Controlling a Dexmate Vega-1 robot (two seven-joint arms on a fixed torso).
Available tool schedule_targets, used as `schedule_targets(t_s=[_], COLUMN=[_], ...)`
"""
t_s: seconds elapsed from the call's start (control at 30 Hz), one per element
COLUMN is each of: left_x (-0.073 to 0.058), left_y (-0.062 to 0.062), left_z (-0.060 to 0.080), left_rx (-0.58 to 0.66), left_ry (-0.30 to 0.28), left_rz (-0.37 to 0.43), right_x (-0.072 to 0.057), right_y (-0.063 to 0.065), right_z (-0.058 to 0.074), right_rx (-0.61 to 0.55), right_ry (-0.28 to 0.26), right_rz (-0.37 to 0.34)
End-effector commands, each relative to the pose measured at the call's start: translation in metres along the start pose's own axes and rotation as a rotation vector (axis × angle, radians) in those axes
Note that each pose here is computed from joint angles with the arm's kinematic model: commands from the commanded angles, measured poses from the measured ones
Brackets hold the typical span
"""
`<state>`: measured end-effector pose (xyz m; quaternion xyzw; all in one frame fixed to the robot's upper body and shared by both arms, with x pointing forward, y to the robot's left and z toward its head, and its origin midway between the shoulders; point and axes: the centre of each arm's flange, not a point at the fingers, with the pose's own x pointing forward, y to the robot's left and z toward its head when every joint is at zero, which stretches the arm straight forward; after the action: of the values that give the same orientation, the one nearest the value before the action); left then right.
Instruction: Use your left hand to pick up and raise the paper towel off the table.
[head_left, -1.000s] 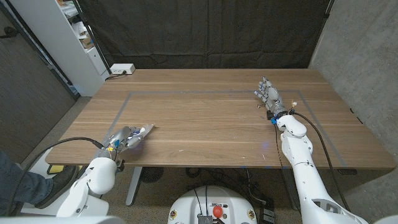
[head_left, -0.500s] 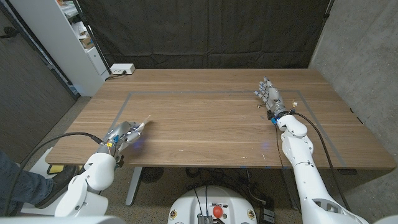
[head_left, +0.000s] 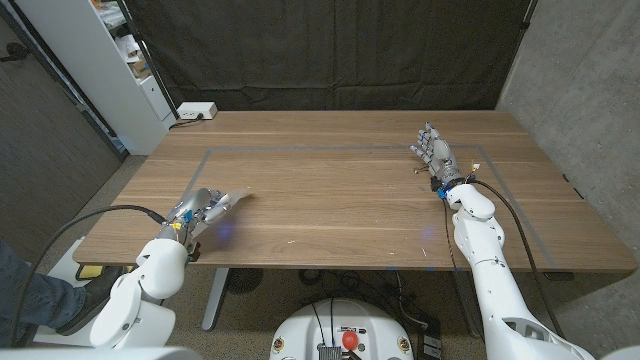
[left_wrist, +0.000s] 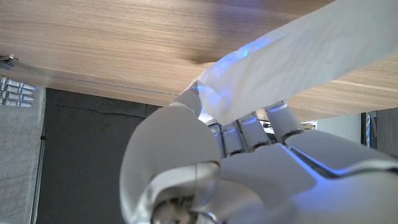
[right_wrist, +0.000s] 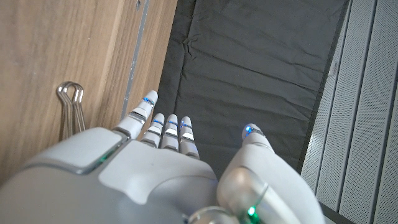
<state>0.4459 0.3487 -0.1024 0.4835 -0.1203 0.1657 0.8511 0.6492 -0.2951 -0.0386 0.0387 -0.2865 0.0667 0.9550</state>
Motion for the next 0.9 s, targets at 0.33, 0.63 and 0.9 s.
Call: schedule_targets(t_s=[0.33, 0.63, 0.9], left_x=[0.010, 0.012, 0.009], left_y=[0.014, 0.020, 0.028], left_z=[0.011, 0.017, 0.022], left_rx=[0.005, 0.011, 0.016], left_ry=[-0.016, -0.029, -0.037], left_rz=[0.038, 0.048, 0.068], right_x=[0.007, 0.010, 0.009], right_y=[-0.005, -0.005, -0.004], right_z=[0.006, 0.006, 0.009], right_rx=[0.001, 0.005, 0.005], right_ry=[-0.016, -0.017, -0.026], right_rz=[-0.013, -0.009, -0.010])
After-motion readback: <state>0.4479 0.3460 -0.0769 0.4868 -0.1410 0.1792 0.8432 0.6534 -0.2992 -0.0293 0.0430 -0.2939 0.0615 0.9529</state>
